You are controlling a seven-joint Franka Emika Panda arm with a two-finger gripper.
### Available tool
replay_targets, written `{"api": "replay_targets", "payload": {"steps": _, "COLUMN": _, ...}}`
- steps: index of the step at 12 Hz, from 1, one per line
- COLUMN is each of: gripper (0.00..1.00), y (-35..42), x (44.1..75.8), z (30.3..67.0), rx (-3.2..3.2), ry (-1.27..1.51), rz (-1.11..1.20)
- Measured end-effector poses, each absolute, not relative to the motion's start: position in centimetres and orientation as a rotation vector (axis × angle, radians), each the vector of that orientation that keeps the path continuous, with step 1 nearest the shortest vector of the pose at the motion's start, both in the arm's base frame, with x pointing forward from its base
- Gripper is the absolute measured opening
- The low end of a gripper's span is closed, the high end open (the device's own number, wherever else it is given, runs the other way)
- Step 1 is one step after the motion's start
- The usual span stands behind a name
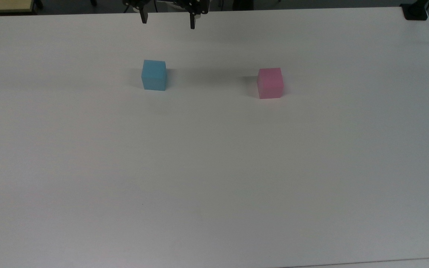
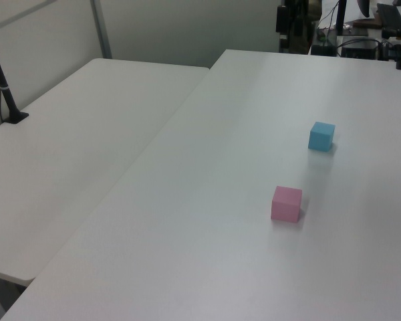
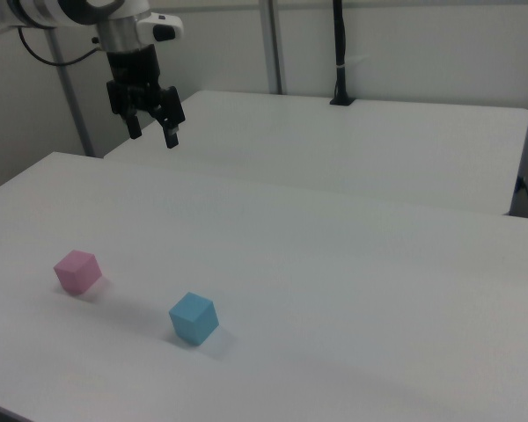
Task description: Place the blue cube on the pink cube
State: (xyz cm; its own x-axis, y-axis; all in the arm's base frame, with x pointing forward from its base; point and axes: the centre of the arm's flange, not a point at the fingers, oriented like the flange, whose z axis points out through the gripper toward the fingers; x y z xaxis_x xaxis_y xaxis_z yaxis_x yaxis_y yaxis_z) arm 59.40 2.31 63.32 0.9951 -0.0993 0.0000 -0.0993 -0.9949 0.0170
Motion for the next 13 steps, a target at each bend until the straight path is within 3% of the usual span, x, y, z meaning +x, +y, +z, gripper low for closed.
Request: {"api": "replay_targets", "payload": {"steps": 13, "gripper": 1.00, "y": 2.74, "x": 59.32, "z": 63.08, "rx": 3.121, "ry": -0.143, "rz": -0.017}}
